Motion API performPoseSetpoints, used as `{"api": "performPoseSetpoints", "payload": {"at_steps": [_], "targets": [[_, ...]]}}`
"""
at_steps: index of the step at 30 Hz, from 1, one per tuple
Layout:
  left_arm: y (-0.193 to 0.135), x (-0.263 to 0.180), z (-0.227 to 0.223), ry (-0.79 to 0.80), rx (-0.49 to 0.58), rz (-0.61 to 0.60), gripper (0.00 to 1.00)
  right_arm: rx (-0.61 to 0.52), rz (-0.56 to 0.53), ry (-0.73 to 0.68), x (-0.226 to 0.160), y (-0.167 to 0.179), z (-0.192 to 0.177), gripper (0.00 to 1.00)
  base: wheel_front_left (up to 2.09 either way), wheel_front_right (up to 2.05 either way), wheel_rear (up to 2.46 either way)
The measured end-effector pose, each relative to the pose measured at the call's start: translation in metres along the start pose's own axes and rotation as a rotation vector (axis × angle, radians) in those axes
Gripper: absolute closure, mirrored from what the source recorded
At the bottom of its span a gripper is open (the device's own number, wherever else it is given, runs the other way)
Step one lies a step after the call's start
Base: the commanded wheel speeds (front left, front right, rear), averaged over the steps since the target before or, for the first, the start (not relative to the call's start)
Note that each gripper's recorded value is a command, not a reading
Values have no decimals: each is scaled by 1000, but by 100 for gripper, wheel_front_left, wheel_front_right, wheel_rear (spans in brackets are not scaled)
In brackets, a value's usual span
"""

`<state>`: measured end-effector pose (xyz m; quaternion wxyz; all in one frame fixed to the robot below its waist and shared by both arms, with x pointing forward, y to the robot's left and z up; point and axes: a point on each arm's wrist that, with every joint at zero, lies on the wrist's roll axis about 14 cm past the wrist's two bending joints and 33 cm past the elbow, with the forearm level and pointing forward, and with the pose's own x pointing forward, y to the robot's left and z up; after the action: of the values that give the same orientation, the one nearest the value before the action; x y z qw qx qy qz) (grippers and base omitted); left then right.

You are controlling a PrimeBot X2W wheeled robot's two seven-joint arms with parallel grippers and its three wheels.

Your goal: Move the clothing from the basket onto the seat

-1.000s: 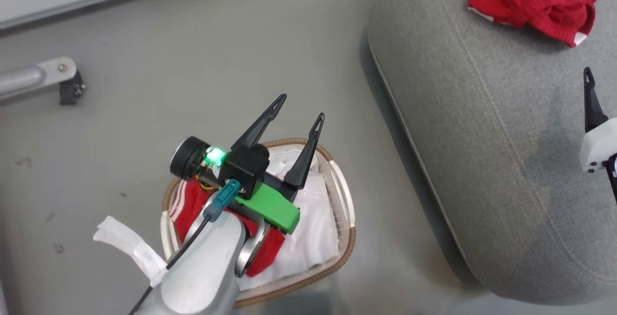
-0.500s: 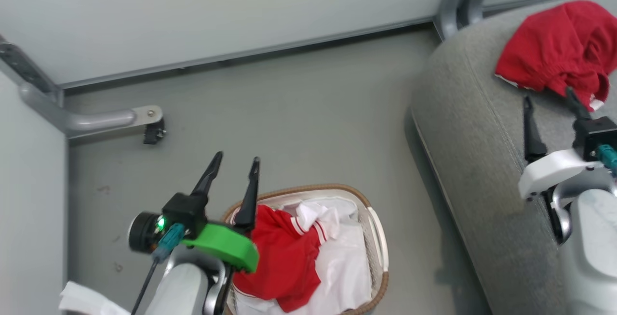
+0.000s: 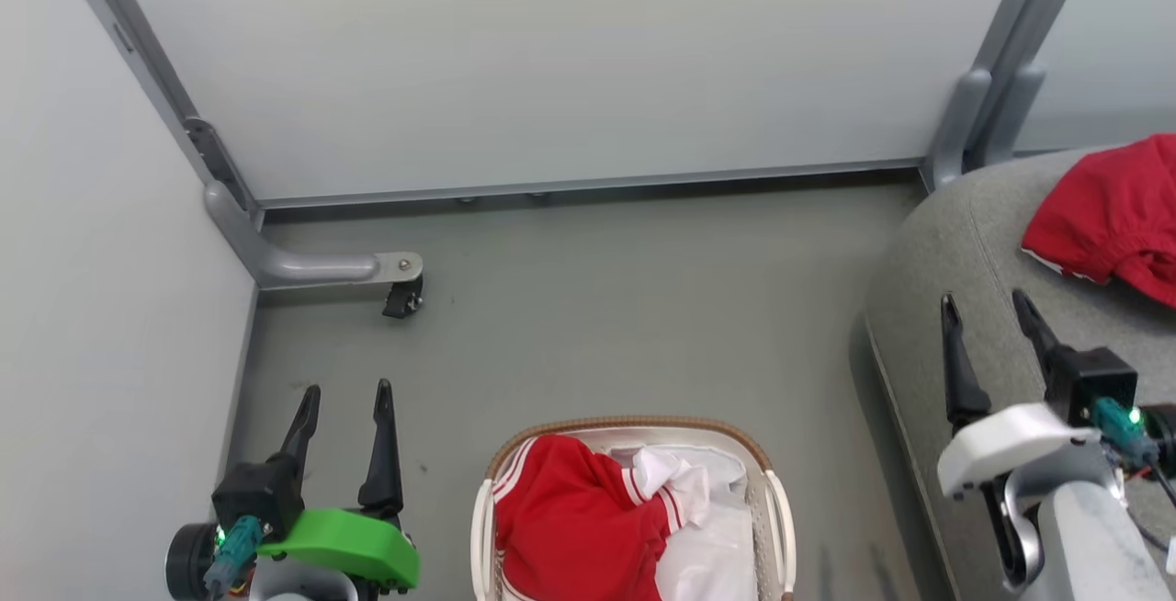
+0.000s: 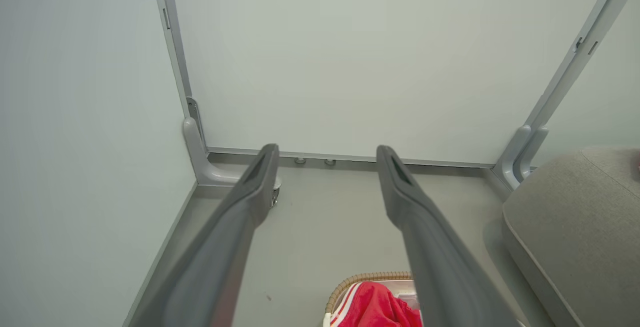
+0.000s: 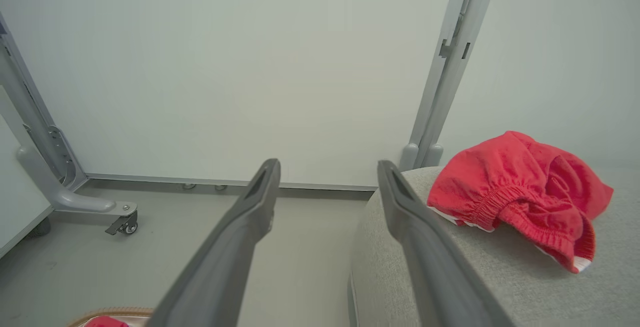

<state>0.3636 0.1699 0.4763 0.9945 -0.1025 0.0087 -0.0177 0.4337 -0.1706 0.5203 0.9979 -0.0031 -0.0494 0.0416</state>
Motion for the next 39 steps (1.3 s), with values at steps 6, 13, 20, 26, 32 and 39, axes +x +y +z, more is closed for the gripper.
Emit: {"api": "performPoseSetpoints", "payload": {"at_steps": [6, 13, 20, 26, 32, 39], "targets": [[7, -21, 1, -11, -16, 30, 0, 99, 24, 32, -23, 14, -12, 0, 0, 0, 0], [0, -25, 1, -14, -27, 11, 0, 105, 62, 47, -39, 27, -16, 0, 0, 0, 0], [-5, -24, 2, -18, -31, -2, 0, 104, 72, 39, -42, 30, -14, 0, 0, 0, 0], [-7, -23, 2, -18, -31, -8, 0, 109, 72, 39, -43, 30, -14, 0, 0, 0, 0], [-7, -23, 1, -13, -30, -8, 0, 114, 71, 41, -43, 30, -15, 0, 0, 0, 0], [-7, -23, -2, -4, -24, -11, 0, 115, 63, 44, -43, 28, -16, 0, 0, 0, 0]]}}
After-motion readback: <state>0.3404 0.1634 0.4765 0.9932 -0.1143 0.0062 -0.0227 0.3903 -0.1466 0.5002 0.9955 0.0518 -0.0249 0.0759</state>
